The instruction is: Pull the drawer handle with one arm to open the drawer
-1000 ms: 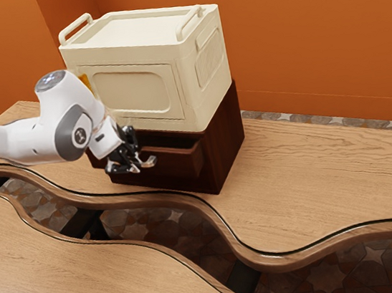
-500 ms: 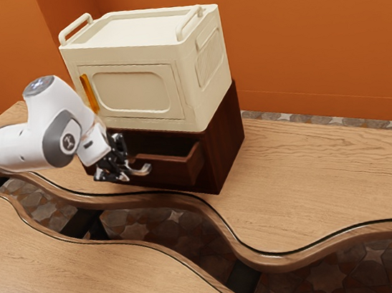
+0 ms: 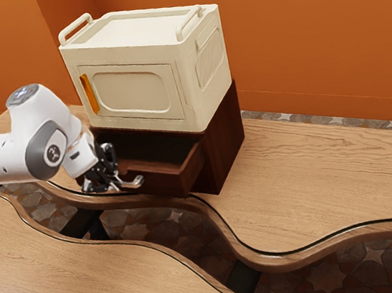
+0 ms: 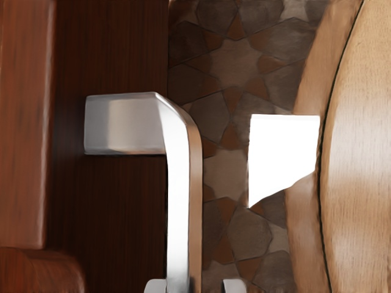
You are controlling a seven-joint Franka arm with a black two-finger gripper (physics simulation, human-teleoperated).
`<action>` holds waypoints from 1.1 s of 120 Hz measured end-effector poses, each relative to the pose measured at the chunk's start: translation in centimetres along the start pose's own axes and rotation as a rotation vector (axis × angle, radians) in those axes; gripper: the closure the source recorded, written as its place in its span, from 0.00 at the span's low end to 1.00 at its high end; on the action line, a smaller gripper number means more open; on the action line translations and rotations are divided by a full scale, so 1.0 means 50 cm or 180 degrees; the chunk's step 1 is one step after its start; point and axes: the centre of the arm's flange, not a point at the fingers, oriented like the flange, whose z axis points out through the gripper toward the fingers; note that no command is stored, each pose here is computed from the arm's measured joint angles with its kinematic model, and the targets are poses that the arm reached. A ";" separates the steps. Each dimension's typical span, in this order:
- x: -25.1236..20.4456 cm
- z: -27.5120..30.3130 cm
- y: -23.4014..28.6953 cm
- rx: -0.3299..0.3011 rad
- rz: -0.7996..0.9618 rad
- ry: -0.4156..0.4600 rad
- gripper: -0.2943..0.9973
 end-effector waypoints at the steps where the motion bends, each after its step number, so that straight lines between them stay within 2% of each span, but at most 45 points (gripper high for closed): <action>1: 0.000 -0.001 0.002 0.0000 0.0000 0.0000 0.74; 64: 0.000 -0.027 0.082 -0.0010 -0.0005 -0.0013 0.73; 95: 0.000 -0.050 0.099 0.0066 0.0000 -0.0023 0.73; 100: -0.002 -0.104 0.094 0.0234 -0.0006 -0.0022 0.71; 109: -0.030 -0.290 0.097 0.0710 -0.0075 -0.0008 0.60; 115: -0.051 -0.408 0.083 0.0866 -0.0089 -0.0014 0.52; 124: -0.074 -0.594 0.045 0.0877 -0.0006 -0.0169 0.43; 132: -0.089 -0.653 0.033 0.0593 0.0024 -0.0308 0.38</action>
